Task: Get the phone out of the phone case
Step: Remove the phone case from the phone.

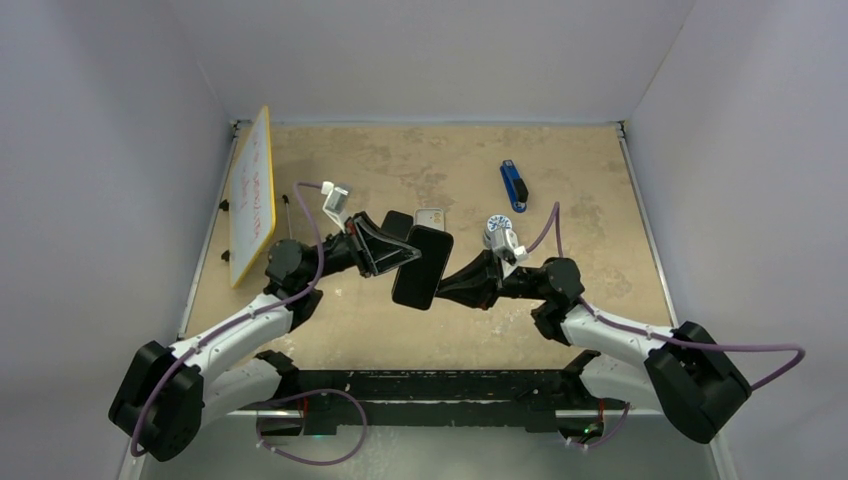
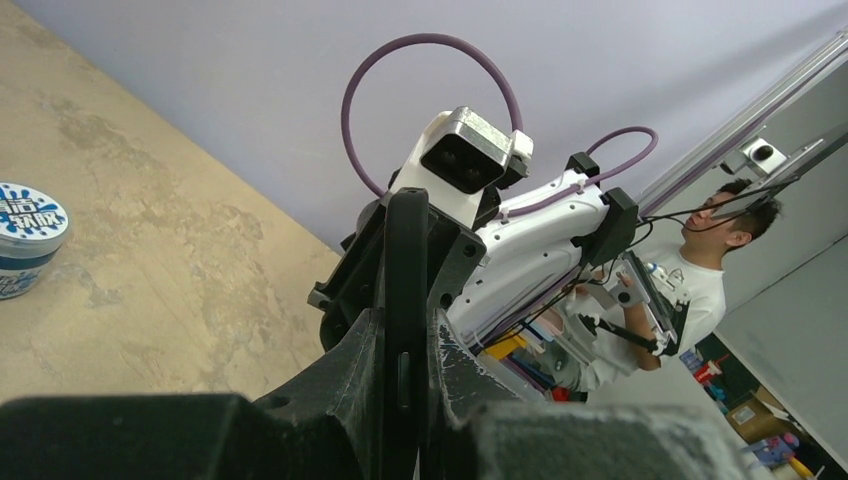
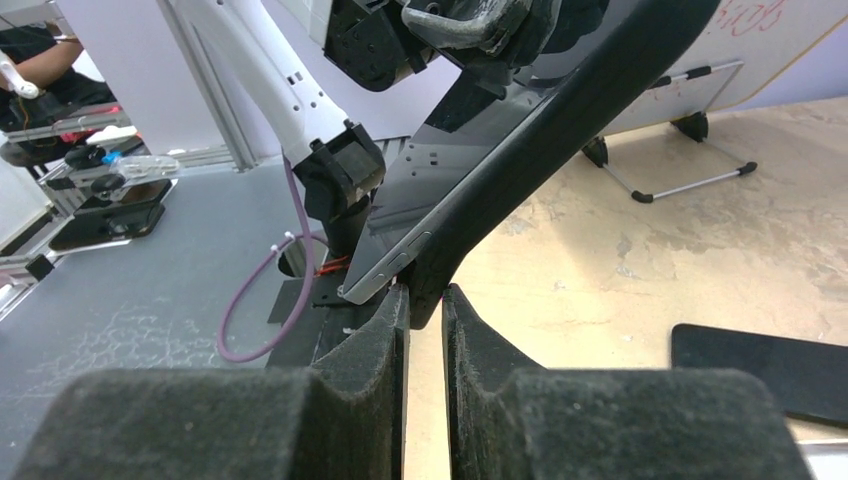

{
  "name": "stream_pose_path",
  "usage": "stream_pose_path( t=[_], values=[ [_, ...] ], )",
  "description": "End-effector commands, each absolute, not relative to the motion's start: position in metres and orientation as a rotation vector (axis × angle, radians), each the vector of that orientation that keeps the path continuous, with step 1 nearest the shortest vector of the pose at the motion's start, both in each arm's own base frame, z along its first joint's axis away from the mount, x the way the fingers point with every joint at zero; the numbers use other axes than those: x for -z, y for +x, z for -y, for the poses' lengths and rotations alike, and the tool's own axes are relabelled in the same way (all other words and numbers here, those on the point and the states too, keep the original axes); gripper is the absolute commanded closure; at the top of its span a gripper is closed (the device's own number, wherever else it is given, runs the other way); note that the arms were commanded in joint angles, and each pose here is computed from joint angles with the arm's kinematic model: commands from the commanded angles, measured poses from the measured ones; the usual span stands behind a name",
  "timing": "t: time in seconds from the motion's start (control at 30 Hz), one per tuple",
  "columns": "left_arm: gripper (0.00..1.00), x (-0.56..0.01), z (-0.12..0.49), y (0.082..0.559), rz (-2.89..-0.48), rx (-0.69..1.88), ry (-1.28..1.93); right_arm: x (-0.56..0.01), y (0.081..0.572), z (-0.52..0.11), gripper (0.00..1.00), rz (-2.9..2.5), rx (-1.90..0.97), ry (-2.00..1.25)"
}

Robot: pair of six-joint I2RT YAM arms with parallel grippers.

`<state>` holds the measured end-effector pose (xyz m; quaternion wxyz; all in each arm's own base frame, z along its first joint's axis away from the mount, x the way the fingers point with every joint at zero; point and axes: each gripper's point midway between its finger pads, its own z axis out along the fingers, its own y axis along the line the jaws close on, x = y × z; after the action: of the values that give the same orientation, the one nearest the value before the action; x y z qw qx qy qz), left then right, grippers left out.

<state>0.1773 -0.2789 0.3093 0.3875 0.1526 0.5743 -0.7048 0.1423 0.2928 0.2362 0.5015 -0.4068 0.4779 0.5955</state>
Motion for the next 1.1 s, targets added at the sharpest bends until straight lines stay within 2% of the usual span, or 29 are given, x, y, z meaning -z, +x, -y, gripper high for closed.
stream_pose_path(
  t=[0.0,0.4,0.73,0.9,1.07],
  values=[
    [1.0,-0.336,0.275,0.157,-1.345,1.868,0.436,-0.249,0.168,-0.291,0.83,-1.175,-1.359,-0.848],
    [1.0,-0.308,0.293,0.153,-1.408,1.88,0.42,-0.277,0.188,-0.282,0.75,-1.219,-1.445,-0.531],
    [1.0,-0.276,0.305,0.166,-1.538,1.804,0.361,-0.289,0.18,-0.285,0.73,-1.185,-1.517,-0.55],
    [1.0,-0.241,0.312,0.185,-1.712,1.698,0.277,-0.278,0.176,-0.284,0.76,-1.227,-1.556,-0.522],
    [1.0,-0.211,0.313,0.201,-1.846,1.582,0.209,-0.246,0.18,-0.277,0.84,-1.353,-1.555,-0.412]
  ],
)
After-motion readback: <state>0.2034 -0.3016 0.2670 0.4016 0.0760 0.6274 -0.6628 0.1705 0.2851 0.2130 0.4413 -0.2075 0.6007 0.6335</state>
